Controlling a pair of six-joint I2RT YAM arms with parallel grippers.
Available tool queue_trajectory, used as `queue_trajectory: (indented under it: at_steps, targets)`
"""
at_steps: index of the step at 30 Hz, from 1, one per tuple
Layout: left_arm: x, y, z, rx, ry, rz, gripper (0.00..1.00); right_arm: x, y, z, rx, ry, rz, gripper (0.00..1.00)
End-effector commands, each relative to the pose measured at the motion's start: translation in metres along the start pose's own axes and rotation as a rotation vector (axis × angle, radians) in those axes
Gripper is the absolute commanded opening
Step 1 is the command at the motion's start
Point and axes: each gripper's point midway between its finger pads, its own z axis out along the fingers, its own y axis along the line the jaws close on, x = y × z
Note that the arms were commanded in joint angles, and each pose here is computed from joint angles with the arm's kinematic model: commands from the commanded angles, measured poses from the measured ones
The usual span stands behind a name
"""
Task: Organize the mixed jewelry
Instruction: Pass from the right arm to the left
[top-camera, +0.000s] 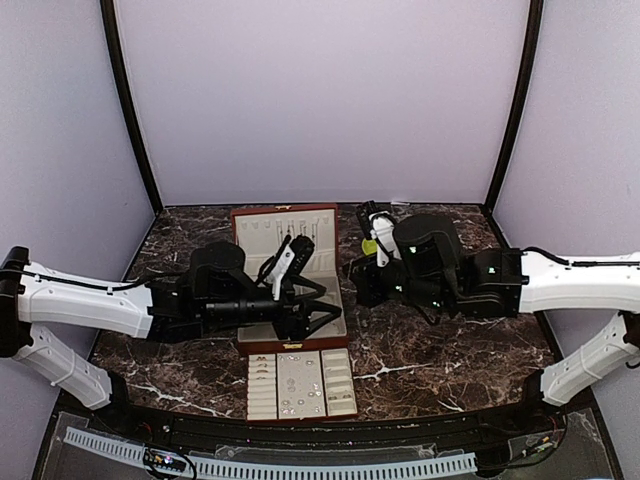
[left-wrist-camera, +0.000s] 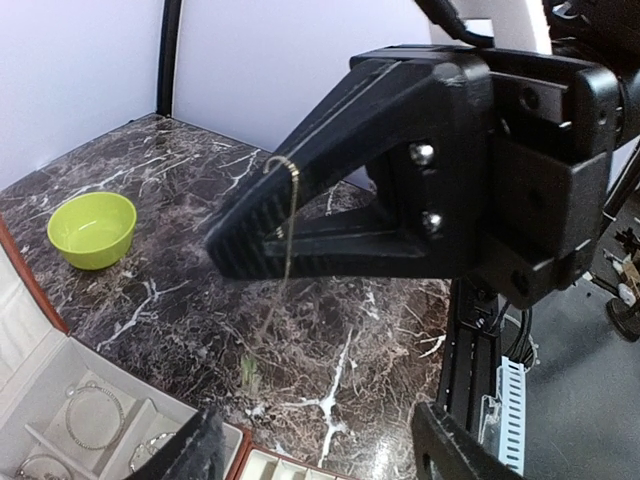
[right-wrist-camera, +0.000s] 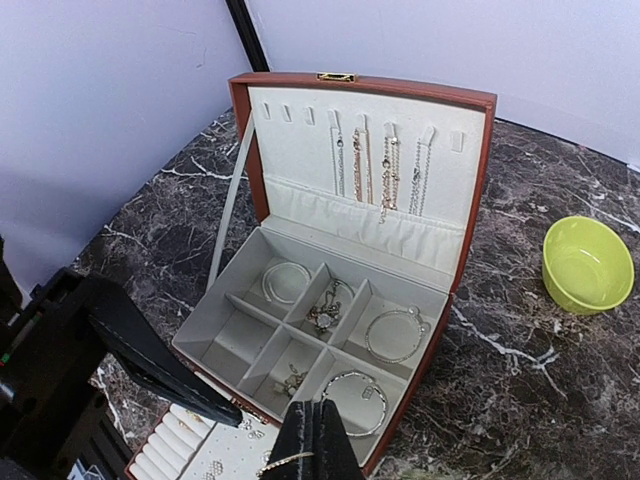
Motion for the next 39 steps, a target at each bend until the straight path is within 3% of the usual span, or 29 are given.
queue_trajectory:
  at_steps: [1, 22, 39]
  targets:
    - [-0.018, 0.008, -0.010, -0.037, -0.108, -0.001, 0.63, -0.019, 0.016, -0.003, -0.041, -0.044, 0.046, 0.00]
    - [-0.013, 0.019, -0.007, -0.080, -0.152, 0.011, 0.39, -0.018, 0.035, 0.007, -0.071, -0.017, 0.079, 0.00]
    - [-0.012, 0.026, -0.005, -0.111, -0.189, 0.000, 0.37, -0.015, 0.035, 0.008, -0.071, -0.013, 0.090, 0.00]
